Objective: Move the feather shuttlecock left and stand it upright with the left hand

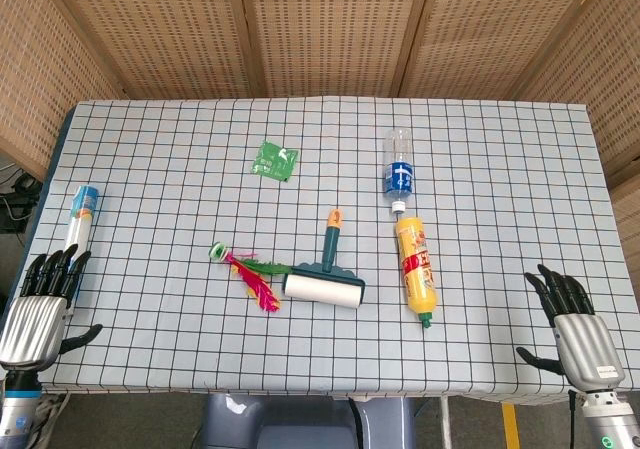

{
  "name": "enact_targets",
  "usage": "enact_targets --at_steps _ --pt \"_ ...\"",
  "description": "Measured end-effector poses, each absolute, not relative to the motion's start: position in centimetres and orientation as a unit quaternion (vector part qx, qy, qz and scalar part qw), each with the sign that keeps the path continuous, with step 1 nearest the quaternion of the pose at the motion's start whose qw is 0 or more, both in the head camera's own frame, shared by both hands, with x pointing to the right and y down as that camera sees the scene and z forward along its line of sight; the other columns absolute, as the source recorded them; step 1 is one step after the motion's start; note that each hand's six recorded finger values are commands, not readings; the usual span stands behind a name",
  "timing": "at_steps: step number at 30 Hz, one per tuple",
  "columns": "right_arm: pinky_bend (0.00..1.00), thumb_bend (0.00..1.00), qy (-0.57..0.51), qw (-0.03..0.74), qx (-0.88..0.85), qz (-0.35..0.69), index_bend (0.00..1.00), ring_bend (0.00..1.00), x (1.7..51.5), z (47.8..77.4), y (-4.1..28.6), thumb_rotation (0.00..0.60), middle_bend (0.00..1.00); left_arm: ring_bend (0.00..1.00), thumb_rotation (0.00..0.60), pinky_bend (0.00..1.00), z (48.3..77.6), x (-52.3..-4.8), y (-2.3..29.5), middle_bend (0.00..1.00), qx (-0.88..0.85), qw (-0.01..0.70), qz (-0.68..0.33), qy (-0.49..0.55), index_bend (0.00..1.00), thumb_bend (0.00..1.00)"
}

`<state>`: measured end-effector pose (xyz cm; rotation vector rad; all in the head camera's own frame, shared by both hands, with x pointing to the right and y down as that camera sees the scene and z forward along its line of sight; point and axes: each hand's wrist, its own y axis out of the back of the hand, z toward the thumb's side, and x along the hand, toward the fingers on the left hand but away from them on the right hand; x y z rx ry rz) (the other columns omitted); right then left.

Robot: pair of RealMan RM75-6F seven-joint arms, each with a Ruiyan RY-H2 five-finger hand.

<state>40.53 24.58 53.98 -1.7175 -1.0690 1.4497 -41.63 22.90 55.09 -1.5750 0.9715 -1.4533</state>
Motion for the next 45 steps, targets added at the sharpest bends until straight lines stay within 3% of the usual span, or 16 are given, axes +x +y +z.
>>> enact_targets --at_steps 32,39,45 --pt "0.01 0.07 -0.432 0.321 -0.644 0.543 0.0 0.0 41.3 53.1 24.1 0.6 0.0 0.0 0.6 0.0 55.2 -41.0 23.1 0.0 -0.624 0.39 -0.565 0.373 0.07 0.12" --pt "0.01 0.07 -0.438 0.314 -0.64 0.547 0.0 0.0 41.8 53.1 24.0 0.6 0.0 0.0 0.6 0.0 55.2 -40.1 21.5 0.0 -0.638 0.394 -0.549 0.369 0.16 0.17" --pt "0.01 0.07 -0.442 0.312 -0.638 0.548 0.0 0.0 42.1 53.0 23.9 0.6 0.0 0.0 0.6 0.0 55.8 -38.5 18.7 0.0 -0.655 0.414 -0.535 0.337 0.34 0.25"
